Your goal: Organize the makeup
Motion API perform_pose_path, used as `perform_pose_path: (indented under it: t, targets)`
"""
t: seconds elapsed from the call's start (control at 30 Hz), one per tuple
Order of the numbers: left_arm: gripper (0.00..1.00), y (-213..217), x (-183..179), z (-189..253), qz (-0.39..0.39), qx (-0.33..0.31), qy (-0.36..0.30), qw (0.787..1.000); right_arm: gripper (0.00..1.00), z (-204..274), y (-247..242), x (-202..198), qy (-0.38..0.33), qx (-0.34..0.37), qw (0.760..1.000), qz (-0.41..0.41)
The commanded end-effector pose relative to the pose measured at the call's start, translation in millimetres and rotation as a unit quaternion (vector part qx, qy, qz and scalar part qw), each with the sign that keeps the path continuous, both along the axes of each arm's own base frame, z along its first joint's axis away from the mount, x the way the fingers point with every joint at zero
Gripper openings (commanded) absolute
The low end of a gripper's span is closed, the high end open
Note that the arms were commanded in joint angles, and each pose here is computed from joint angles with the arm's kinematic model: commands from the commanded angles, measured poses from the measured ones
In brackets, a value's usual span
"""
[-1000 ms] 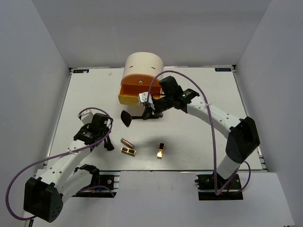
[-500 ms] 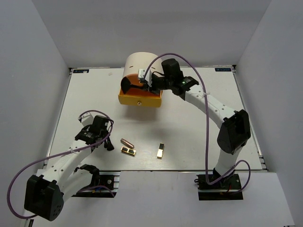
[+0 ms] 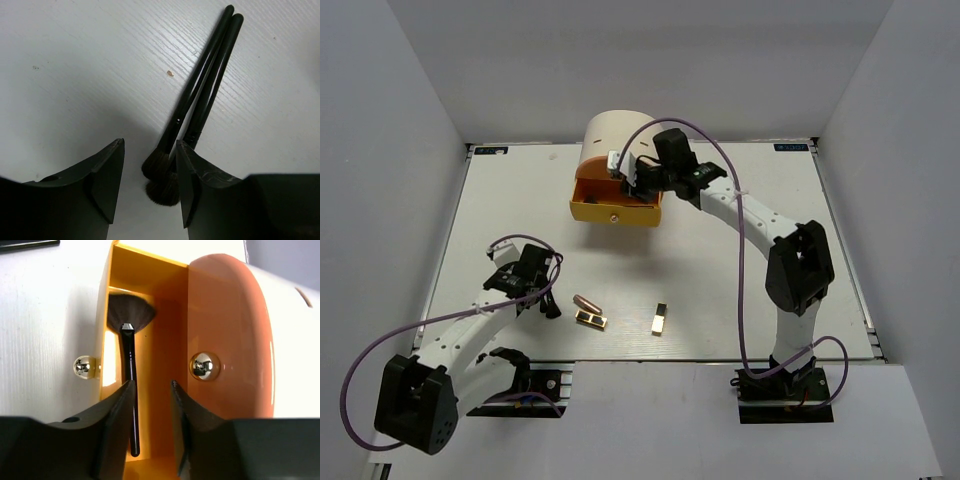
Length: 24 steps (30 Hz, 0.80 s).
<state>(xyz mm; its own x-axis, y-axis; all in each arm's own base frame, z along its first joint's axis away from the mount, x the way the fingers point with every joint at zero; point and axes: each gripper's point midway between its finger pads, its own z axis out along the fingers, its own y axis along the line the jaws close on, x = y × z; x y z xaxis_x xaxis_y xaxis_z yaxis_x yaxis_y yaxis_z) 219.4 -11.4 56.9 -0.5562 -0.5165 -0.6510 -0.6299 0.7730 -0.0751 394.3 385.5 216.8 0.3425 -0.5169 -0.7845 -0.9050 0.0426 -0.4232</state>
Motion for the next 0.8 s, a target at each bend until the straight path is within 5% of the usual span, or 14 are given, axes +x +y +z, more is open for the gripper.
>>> perform_pose_path:
  t: [0.0,0.37,0.77]
  targets:
    - [0.56,6.3,3.3,3.7,0.015,0.013,-0.004,1.000,0.44,42.1,-4.4,1.9,-0.032,0.036,0.999,-0.007]
    - [0.37,9.6,14.9,-6.2,0.023,0.012,0.025,0.999,0.31,74.2,-19.6,-22.8,0.028,0.087,0.996,0.001]
    - [0.53,-5.8,43.1,-2.9,-0.014,-0.018,0.021,1.000,0.32,58.6,-34.3,-38.0,0.054,0.075,0.996,-0.001]
